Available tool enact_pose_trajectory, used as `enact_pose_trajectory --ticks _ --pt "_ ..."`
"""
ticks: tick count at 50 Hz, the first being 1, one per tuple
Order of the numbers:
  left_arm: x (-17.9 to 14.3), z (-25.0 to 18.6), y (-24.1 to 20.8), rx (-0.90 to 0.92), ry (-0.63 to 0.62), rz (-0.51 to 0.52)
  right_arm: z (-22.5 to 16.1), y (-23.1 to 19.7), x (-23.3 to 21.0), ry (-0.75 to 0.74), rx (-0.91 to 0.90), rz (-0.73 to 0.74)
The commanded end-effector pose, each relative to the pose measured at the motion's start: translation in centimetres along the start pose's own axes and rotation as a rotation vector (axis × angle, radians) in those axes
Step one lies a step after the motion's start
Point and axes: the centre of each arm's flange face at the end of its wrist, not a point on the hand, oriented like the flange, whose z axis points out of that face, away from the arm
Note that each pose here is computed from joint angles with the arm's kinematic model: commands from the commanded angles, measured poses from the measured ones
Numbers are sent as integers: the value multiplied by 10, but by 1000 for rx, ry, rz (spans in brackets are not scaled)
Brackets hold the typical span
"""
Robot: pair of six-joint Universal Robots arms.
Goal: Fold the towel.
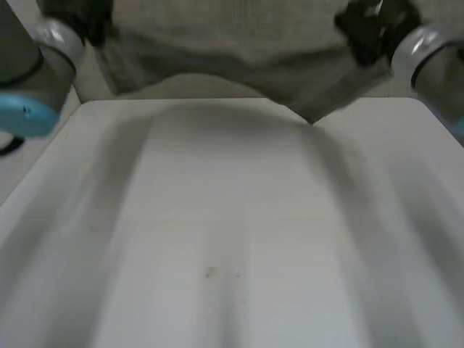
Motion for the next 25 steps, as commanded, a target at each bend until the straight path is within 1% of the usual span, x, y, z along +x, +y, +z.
enact_pose_trajectory --ticks 1,2,3,4,5,7,8,10,11,13,16,20,24,25 --pt "44 -51 91 -313 216 -26 -26 51 -52 -217 -193 7" --pt "53 -62 109 -351 239 -29 -31 61 -63 -246 -220 -1" --pt "53 -62 109 -351 239 -29 -31 61 -63 -246 -221 -1" --pt "60 -72 123 -383 254 -33 -37 71 -73 -274 -248 -2" --pt "60 -73 123 -383 254 -33 -37 72 -73 -275 -248 -2" --pt "72 -95 149 -444 284 -19 -49 93 -95 -326 -301 15" --pt "73 -95 149 -444 285 -19 -49 93 -95 -326 -301 15" --pt "80 -115 168 -494 316 27 -63 112 -114 -367 -351 33" --pt "80 -115 168 -494 317 27 -63 112 -114 -367 -351 34" --pt "77 -130 181 -544 335 78 -76 126 -130 -401 -391 52" --pt "73 -135 185 -563 335 90 -81 131 -134 -406 -405 64" --pt "63 -140 178 -569 315 95 -89 140 -136 -398 -447 97" --pt "56 -143 165 -551 300 97 -94 134 -134 -385 -459 148" --pt "52 -144 157 -539 291 100 -96 126 -128 -369 -444 160"
